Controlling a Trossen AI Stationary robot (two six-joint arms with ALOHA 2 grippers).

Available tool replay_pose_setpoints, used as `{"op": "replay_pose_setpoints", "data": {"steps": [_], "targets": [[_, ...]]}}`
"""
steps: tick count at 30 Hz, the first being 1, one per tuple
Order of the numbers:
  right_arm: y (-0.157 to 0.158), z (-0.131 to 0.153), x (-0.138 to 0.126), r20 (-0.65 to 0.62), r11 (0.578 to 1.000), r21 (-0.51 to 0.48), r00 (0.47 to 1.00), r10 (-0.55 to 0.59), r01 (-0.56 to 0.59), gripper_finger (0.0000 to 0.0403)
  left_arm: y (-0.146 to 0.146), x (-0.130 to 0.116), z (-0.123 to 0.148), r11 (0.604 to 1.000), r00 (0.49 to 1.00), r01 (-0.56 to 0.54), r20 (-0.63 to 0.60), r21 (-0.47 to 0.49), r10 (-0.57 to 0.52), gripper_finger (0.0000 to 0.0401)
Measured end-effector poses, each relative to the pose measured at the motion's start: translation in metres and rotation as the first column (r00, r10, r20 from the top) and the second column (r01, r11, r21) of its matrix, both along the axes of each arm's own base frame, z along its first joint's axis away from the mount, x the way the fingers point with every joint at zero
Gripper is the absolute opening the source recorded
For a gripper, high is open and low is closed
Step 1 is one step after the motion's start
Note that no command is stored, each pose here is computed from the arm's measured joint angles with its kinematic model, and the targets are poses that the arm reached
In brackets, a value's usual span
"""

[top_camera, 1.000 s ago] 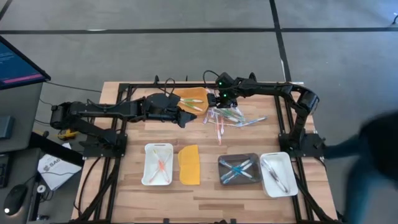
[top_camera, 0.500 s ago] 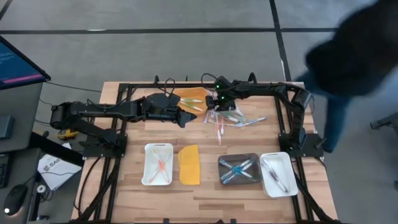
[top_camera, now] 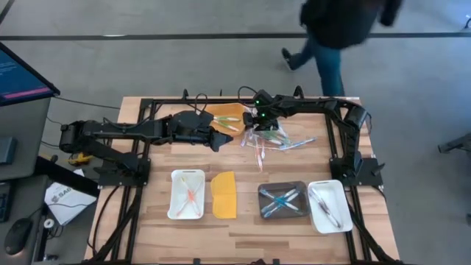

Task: Pick & Place Toothbrushes
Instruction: Put the purple toothbrush into the right white bin

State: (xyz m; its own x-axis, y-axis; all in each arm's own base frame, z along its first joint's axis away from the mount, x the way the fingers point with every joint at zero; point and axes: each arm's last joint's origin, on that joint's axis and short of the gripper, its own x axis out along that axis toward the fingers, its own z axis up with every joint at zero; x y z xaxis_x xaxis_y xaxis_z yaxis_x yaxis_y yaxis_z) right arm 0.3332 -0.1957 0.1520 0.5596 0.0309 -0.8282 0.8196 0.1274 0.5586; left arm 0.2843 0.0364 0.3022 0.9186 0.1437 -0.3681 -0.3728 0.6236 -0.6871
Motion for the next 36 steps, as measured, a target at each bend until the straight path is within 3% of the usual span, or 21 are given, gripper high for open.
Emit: {"op": "replay_pose_setpoints", "data": {"steps": [6, 28, 36], "targets": [[-0.0001, 0.0000, 0.0004, -0.005, 1.000, -0.012, 1.000, -0.013, 0.013, 0.0222, 0.0000, 0.0000, -0.0001, 1.000, 1.000, 0.000, 0.000, 0.000, 0.000, 0.0117], [-0.0011, 0.0017, 0.0033, 0.016, 0.998, -0.055, 1.000, -0.009, 0.010, 0.0011, 0.0000, 0.0000, -0.0001, 1.000, 1.000, 0.000, 0.000, 0.000, 0.000, 0.0117], [0.0018, -0.0008, -0.0010, -0.036, 0.998, -0.046, 0.999, 0.033, -0.034, 0.0002, -0.0003, 0.0000, -0.0001, 1.000, 1.000, 0.010, 0.000, -0.004, -0.010, 0.0117]]}}
